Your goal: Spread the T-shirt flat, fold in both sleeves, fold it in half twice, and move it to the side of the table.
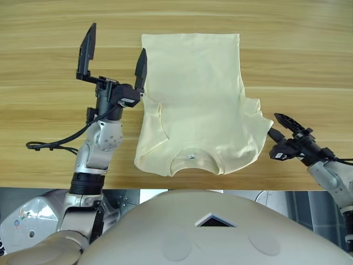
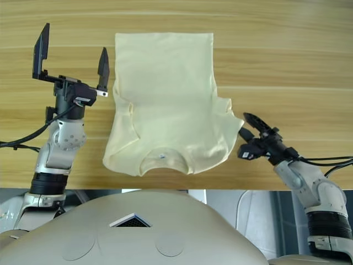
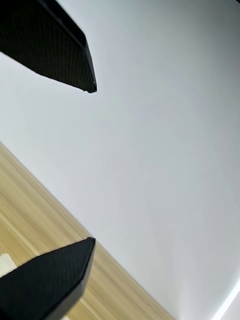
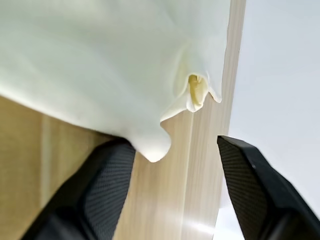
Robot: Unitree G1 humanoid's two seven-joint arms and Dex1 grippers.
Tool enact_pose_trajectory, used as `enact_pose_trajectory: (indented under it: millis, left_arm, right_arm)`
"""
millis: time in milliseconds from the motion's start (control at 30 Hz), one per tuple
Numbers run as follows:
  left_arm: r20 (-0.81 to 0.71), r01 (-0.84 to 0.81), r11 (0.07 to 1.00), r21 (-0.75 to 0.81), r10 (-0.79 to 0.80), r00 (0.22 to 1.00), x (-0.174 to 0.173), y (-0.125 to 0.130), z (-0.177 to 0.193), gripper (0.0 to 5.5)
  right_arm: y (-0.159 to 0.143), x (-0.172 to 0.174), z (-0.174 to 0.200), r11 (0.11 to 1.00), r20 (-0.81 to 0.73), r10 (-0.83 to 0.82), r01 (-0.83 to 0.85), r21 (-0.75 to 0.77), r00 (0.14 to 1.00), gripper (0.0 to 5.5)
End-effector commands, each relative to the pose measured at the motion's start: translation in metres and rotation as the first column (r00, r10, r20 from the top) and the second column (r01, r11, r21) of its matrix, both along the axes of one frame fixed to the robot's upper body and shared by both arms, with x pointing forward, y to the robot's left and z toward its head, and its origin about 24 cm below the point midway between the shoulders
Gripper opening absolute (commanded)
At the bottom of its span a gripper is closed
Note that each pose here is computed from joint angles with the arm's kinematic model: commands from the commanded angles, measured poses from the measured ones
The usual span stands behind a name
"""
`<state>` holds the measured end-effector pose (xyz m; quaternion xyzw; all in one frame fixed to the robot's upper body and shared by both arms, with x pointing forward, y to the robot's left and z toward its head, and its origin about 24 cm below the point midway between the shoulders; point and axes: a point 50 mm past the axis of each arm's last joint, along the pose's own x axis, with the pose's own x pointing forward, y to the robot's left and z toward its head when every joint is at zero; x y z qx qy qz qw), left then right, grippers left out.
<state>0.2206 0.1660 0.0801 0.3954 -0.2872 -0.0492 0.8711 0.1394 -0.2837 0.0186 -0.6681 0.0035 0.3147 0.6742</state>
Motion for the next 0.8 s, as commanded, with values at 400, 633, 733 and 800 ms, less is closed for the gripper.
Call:
enact_pose_trajectory:
  millis: [400,633,733,800]
  left_arm:
    - [-0.022,0.009,1.000,0.008,-0.009,1.000,0.001,-0.005,-0.003,5.40]
    - [-0.022,0.007,1.000,0.010,-0.007,1.000,0.000,-0.005,-0.003,5.40]
    - [-0.021,0.006,1.000,0.013,-0.006,1.000,0.000,-0.005,-0.003,5.40]
    - [-0.020,0.005,1.000,0.014,-0.005,1.000,0.000,-0.005,-0.003,5.40]
  right_arm:
    - [-0.005,-0.025,-0.038,0.995,-0.221,0.008,-0.030,-0.094,0.975,1.15]
    - [-0.008,-0.027,-0.040,0.995,-0.222,-0.004,-0.018,-0.097,0.975,0.57]
    - [-0.010,-0.029,-0.041,0.995,-0.226,-0.009,-0.014,-0.099,0.974,0.36]
    - [-0.011,-0.031,-0.042,0.995,-0.232,-0.013,-0.011,-0.101,0.973,0.23]
